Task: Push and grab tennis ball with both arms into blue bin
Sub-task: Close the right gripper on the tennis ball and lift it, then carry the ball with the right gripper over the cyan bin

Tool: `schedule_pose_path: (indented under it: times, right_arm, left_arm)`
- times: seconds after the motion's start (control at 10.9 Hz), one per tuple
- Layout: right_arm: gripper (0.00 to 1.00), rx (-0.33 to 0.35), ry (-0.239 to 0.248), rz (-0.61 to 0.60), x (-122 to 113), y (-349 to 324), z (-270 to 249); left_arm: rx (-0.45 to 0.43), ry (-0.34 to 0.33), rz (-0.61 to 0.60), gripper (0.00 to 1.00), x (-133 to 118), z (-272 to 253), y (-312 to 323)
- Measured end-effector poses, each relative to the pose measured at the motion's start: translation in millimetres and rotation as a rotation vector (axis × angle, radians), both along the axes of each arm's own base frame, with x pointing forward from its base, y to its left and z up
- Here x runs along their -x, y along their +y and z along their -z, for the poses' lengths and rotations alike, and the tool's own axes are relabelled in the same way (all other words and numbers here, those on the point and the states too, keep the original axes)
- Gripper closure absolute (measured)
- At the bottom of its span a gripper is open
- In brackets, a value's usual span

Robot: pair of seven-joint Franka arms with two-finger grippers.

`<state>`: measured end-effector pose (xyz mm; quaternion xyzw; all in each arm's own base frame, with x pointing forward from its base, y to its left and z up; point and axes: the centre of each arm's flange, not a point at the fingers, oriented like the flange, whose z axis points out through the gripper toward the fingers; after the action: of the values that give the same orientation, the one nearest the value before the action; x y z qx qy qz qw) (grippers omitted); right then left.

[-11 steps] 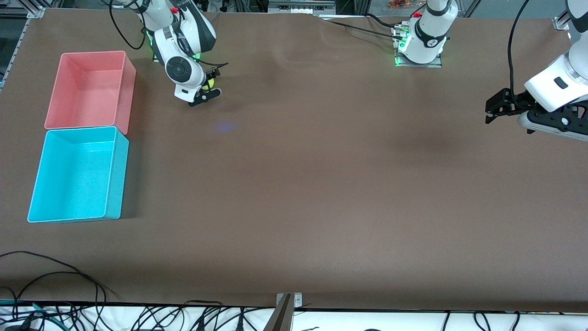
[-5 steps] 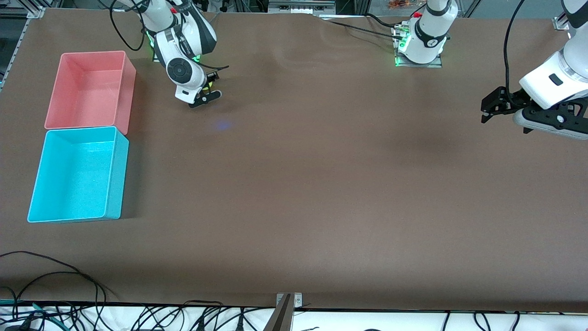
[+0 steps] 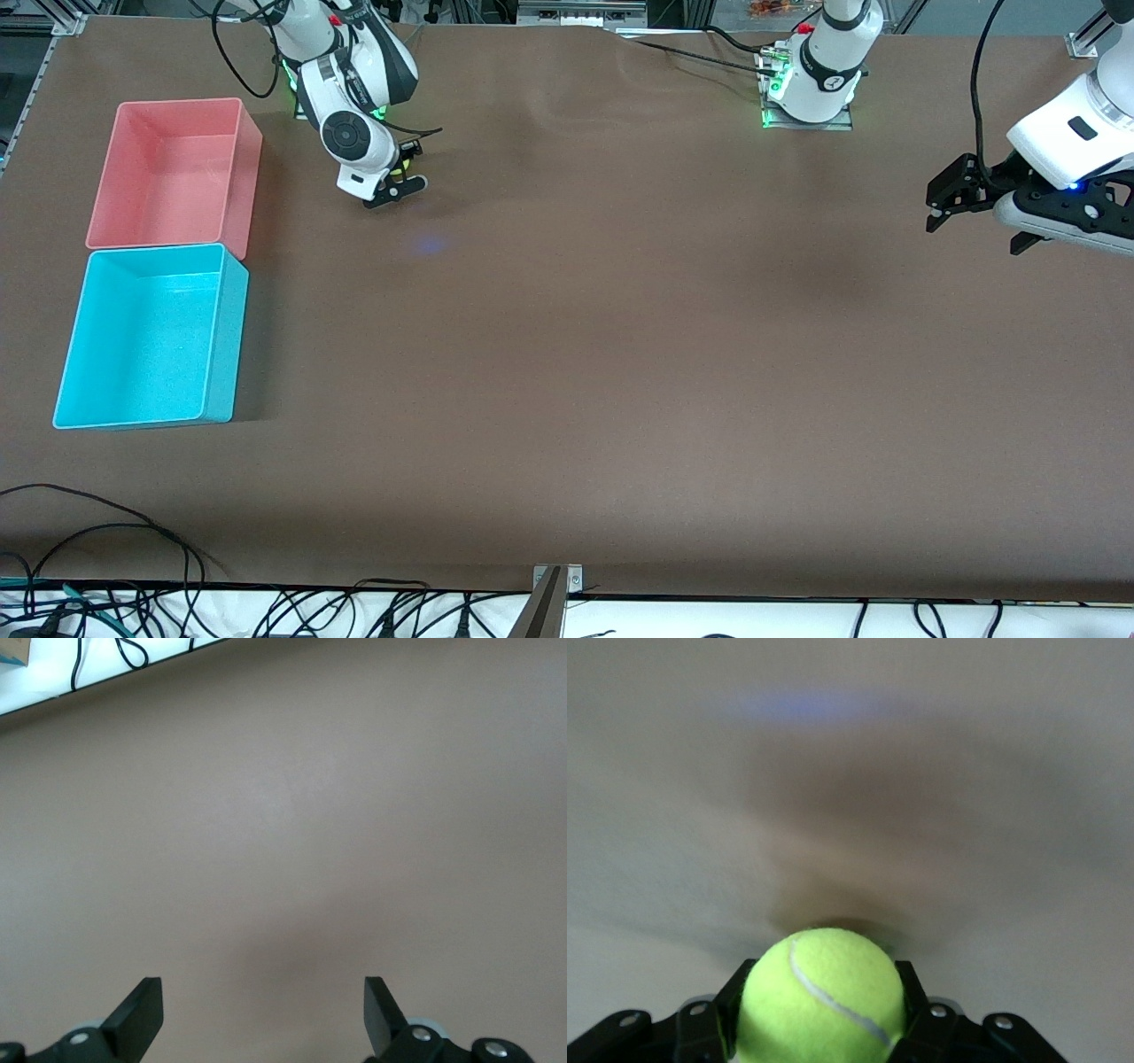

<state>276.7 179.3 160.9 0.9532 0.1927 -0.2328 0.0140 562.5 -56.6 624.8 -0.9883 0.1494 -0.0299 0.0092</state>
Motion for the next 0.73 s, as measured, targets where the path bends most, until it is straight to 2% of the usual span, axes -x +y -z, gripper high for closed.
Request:
schedule_pose_path:
  times: [0.18, 0.27, 0.46, 0.64, 0.73]
  right_arm:
    - [0.34, -0.011, -0.035, 0.041, -20, 6, -13]
    - [0.34, -0.012, -0.036, 0.068, -35, 9, -25]
    - [0.34, -0.031, -0.038, 0.104, -77, 16, -62]
    - [0.34, -0.052, -0.069, 0.144, -124, 12, -101]
    - [0.34, -0.038, -0.086, 0.139, -145, 5, -119]
  left_arm:
    - [0.003, 0.004, 0.001, 0.0, -1, 2, -1]
    - [0.01, 0.008, 0.001, 0.0, -2, 4, -2]
    - [0.015, 0.009, 0.0, 0.0, -2, 4, -2]
    - [0.028, -0.003, -0.005, 0.0, -3, -2, -1]
    - [0.032, -0.008, -0.006, 0.0, -3, -5, -1]
